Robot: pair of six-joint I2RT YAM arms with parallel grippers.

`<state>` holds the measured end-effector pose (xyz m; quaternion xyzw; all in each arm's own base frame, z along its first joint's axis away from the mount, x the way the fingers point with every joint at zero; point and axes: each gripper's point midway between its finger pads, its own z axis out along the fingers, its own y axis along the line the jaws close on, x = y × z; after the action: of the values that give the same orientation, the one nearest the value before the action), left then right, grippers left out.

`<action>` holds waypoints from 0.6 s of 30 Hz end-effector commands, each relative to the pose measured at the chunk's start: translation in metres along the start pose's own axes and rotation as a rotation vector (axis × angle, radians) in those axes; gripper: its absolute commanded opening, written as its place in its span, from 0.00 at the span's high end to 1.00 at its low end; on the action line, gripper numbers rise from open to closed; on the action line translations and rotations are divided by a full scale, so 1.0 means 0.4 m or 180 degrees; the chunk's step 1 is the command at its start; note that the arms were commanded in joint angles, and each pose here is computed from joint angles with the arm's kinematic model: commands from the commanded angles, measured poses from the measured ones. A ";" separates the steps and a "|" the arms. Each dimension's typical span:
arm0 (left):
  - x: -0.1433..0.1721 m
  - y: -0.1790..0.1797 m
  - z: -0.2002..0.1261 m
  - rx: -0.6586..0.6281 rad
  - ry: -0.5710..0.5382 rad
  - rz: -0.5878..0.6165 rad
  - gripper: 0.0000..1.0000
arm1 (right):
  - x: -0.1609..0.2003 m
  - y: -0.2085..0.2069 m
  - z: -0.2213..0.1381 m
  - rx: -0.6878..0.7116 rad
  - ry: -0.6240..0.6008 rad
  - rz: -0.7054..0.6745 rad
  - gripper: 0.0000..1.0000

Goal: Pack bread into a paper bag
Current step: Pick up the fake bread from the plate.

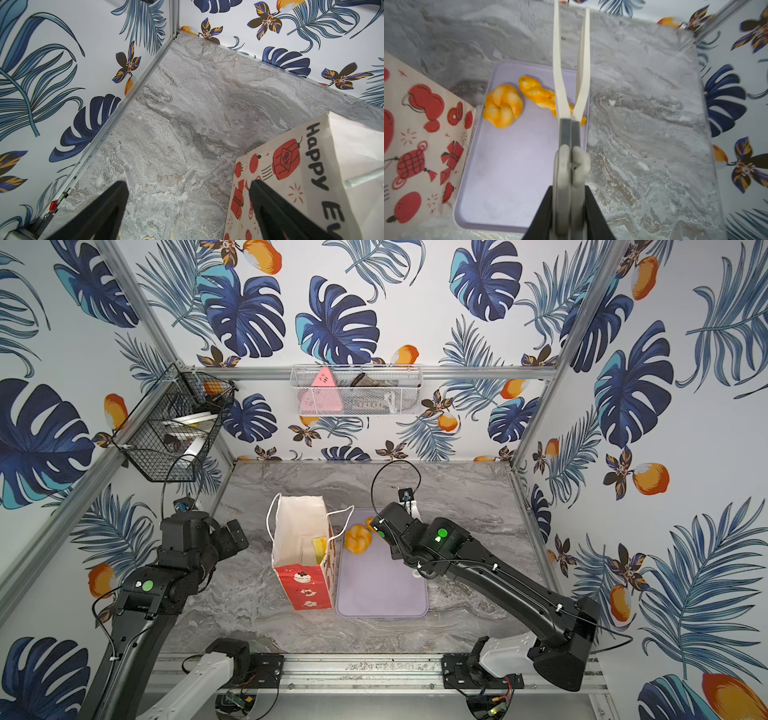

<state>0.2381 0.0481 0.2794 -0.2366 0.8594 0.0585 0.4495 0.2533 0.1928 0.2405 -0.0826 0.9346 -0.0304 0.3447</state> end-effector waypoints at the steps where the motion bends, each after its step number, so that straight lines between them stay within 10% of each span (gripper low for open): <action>1: -0.012 -0.007 0.000 0.0040 -0.0052 0.0015 0.01 | 0.037 0.093 0.043 -0.0470 0.0258 0.0072 0.86; 18: -0.007 -0.004 0.001 0.0032 -0.0057 0.0008 0.01 | 0.120 0.293 0.186 -0.0982 0.0897 -0.0351 0.61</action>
<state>0.2378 0.0463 0.2762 -0.2344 0.8611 0.0539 0.4479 0.2449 0.2839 0.1393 -0.1646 0.9667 0.0615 0.1860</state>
